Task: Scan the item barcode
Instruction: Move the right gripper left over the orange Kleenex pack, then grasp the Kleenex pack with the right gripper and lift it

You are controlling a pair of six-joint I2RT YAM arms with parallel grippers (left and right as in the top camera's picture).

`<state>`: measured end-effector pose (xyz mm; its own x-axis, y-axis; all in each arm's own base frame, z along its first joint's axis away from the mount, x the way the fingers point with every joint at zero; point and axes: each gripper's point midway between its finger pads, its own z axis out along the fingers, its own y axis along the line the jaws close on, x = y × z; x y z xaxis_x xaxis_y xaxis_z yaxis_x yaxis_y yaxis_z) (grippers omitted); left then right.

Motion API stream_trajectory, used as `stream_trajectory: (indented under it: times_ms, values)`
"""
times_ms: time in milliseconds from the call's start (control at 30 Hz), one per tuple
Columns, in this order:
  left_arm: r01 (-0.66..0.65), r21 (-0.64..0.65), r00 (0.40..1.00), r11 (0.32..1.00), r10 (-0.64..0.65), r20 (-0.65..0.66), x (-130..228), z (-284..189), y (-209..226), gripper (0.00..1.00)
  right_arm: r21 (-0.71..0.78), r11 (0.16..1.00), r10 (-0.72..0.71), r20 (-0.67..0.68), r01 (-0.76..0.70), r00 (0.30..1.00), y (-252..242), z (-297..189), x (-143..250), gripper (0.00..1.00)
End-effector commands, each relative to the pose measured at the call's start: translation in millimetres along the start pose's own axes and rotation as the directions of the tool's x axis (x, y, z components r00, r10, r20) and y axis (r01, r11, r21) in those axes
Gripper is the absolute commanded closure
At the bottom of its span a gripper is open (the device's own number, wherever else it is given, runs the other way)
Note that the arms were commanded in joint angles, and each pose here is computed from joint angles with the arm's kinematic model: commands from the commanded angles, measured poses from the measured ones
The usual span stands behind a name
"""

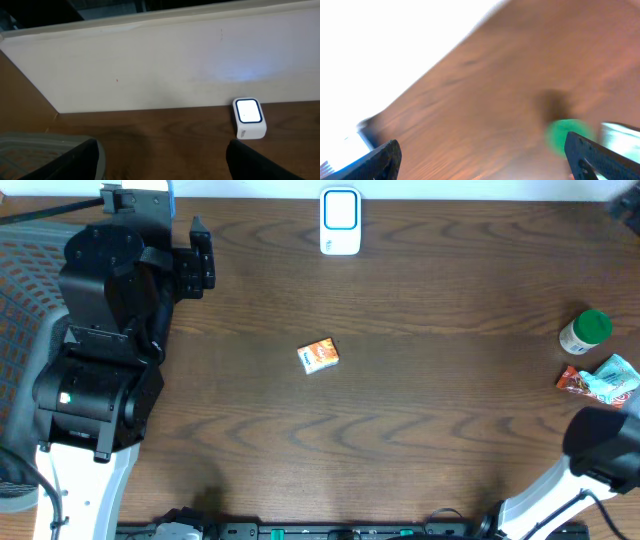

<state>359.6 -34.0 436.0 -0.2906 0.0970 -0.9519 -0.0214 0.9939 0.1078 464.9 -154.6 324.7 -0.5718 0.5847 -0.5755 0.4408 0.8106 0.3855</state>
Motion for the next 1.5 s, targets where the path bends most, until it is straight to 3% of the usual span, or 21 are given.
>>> stream_trajectory:
  times_ms: [0,233,267,400,433,500,600,767,900,1167,1367,1467]
  values:
    - [0.020,0.010,1.000,1.000,-0.020,0.012,-1.6,-2.9,-0.2,0.18,-0.221,0.969,-0.160,-0.235,0.108,0.959,76.4,39.7,74.6,0.01]
    - [0.022,0.009,1.000,1.000,-0.022,0.019,-3.4,-2.9,0.1,0.18,-0.315,0.872,-0.484,-0.445,0.374,0.753,156.9,89.1,227.8,0.01]
    - [0.022,0.009,1.000,1.000,-0.022,0.019,-3.4,-2.9,0.1,0.18,-0.339,0.854,-0.516,-0.458,0.394,0.724,166.8,94.3,248.5,0.06]
    - [0.022,0.009,1.000,1.000,-0.022,0.019,-3.3,-2.8,0.0,0.18,-0.459,0.751,-0.654,-0.415,0.475,0.633,217.5,114.2,327.9,0.60]
    - [0.022,0.009,1.000,1.000,-0.022,0.019,-3.4,-2.9,0.1,0.18,-0.485,0.725,-0.680,-0.390,0.489,0.621,229.0,116.8,341.2,0.70]
    - [0.022,0.009,1.000,1.000,-0.022,0.019,-3.4,-2.9,0.1,0.18,-0.516,0.684,-0.715,-0.336,0.515,0.613,260.9,130.0,387.3,0.81]
    - [0.022,0.009,1.000,1.000,-0.022,0.019,-3.4,-2.9,0.1,0.18,-0.523,0.662,-0.736,-0.320,0.536,0.596,279.2,140.9,431.6,0.81]
    - [0.021,0.009,1.000,1.000,-0.022,0.018,-3.2,-2.8,0.1,0.18,-0.556,0.616,-0.784,-0.360,0.558,0.506,279.7,154.6,500.6,0.78]
    - [0.021,0.009,1.000,1.000,-0.022,0.019,-3.3,-2.9,0.1,0.18,-0.553,0.609,-0.793,-0.402,0.568,0.458,267.6,163.9,528.2,0.82]
    - [0.020,0.009,1.000,1.000,-0.021,0.016,-2.6,-2.8,0.1,0.18,-0.513,0.637,-0.766,-0.502,0.575,0.401,240.3,158.4,536.8,0.91]
    - [0.020,0.009,1.000,1.000,-0.021,0.015,-2.3,-2.8,0.1,0.18,-0.436,0.664,-0.696,-0.657,0.607,0.290,193.3,138.1,543.5,0.99]
    - [0.020,0.009,1.000,1.000,-0.020,0.015,-2.3,-2.8,0.1,0.18,-0.353,0.636,-0.656,-0.717,0.687,0.238,162.0,131.0,532.6,0.99]
